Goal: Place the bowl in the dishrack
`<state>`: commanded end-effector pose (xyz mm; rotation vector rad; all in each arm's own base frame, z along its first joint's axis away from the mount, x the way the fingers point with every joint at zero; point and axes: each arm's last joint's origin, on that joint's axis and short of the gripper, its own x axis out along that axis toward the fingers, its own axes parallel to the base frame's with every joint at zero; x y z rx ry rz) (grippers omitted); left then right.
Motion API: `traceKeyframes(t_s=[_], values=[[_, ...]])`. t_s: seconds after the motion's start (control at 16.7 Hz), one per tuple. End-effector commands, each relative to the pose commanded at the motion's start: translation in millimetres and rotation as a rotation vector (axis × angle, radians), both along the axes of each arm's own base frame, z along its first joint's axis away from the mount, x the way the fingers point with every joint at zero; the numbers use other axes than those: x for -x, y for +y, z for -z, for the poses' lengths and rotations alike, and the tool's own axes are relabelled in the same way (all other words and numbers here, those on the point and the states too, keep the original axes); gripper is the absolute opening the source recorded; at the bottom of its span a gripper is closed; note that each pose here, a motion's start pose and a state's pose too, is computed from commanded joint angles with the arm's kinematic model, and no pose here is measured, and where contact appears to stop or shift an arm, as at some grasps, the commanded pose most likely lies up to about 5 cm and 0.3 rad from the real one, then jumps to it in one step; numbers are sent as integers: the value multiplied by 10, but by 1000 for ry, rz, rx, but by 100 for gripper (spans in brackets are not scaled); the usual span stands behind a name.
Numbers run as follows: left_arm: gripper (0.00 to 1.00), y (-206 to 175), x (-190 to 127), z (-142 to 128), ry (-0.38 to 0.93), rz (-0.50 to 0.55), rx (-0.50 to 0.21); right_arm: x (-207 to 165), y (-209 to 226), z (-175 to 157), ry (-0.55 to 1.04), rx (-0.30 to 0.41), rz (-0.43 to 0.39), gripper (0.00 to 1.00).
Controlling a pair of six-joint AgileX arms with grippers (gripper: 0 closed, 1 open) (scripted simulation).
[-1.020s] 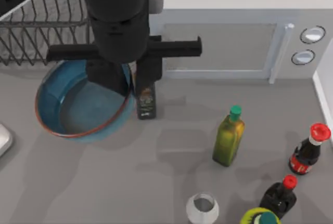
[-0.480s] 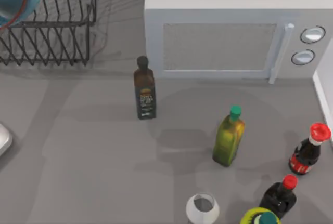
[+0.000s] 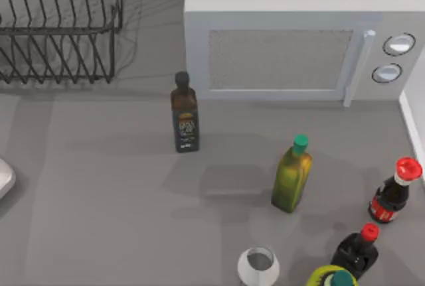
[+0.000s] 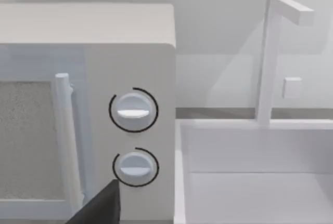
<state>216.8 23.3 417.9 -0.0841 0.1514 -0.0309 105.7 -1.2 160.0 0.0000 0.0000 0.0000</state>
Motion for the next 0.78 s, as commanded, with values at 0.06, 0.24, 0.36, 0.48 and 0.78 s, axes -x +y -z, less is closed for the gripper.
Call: traceKeyframes(t_s=[0.06,0.24,0.36,0.48,0.78], values=[[0,30,113,-8,-54,-7,-28,0,0,0,0,0,0,100],[0,59,330,-2,-144,-12,-78,0,0,0,0,0,0,100],[0,59,355,-1,-152,-11,-83,0,0,0,0,0,0,100],[0,59,355,-1,-152,-11,-83,0,0,0,0,0,0,100],[0,79,136,48,-150,-8,-81,0,0,0,0,0,0,100]])
